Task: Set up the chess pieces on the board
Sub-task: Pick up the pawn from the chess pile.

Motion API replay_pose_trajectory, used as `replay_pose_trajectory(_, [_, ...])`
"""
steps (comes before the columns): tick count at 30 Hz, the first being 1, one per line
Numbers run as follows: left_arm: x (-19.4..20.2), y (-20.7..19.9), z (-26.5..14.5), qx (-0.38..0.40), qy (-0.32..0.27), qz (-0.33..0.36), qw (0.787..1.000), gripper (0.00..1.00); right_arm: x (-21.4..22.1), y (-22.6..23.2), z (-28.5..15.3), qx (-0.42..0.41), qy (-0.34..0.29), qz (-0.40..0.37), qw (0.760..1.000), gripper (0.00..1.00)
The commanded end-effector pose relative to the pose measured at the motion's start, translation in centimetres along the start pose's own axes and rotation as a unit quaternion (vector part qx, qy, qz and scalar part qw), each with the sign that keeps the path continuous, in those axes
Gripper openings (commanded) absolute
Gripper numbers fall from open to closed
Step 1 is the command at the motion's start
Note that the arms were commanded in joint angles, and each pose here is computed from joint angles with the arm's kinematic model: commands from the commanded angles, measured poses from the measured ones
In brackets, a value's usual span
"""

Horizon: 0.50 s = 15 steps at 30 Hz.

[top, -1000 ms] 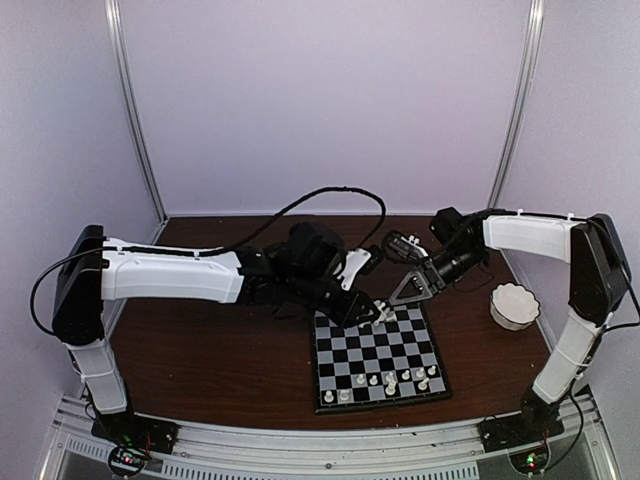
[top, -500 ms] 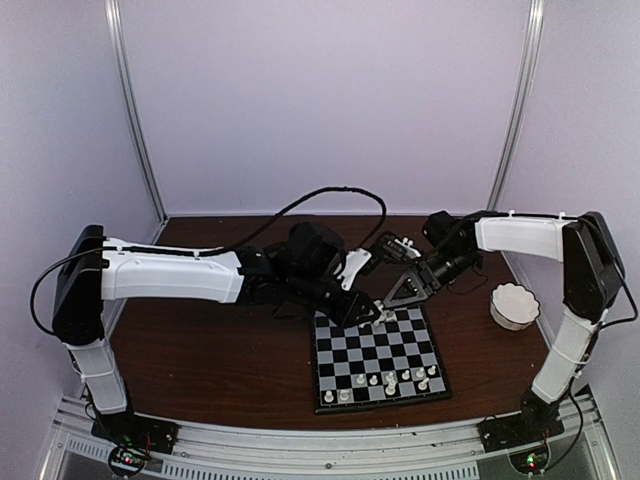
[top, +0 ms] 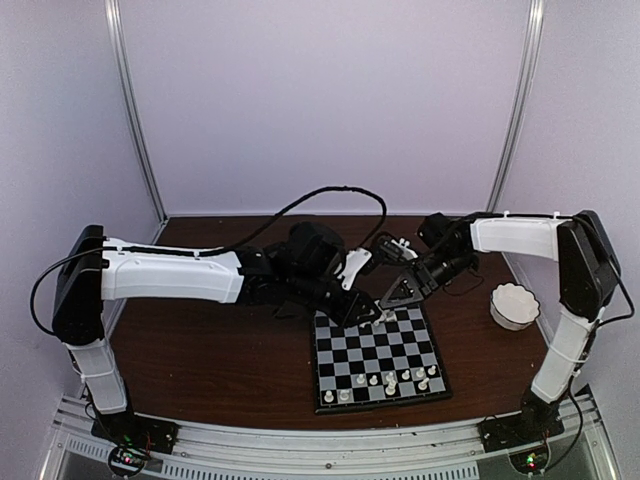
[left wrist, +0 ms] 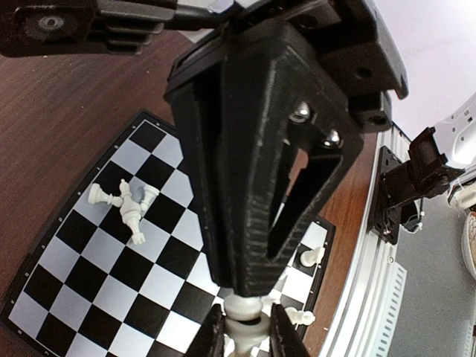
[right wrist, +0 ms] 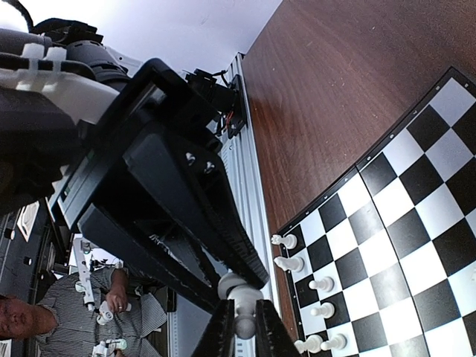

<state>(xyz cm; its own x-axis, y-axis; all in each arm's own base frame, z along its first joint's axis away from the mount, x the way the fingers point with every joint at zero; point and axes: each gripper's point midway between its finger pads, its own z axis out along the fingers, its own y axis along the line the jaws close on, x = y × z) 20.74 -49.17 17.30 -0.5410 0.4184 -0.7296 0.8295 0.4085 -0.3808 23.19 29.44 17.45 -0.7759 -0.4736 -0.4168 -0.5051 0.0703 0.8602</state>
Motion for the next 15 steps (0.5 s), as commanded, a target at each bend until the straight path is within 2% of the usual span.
replay_pose_trajectory(1, [-2.0,-1.0,-0.1,0.012,-0.032,0.014,0.999,0.18,-0.8,0.7,0.1,-0.014,-0.005,-0.020,1.000,0.07])
replay_pose_trajectory(15, [2.3,0.7,-2.8,-0.025,-0.011,-0.013,1.000,0.18,0.0,0.0,-2.4,0.043,-0.005,-0.050,0.998,0.06])
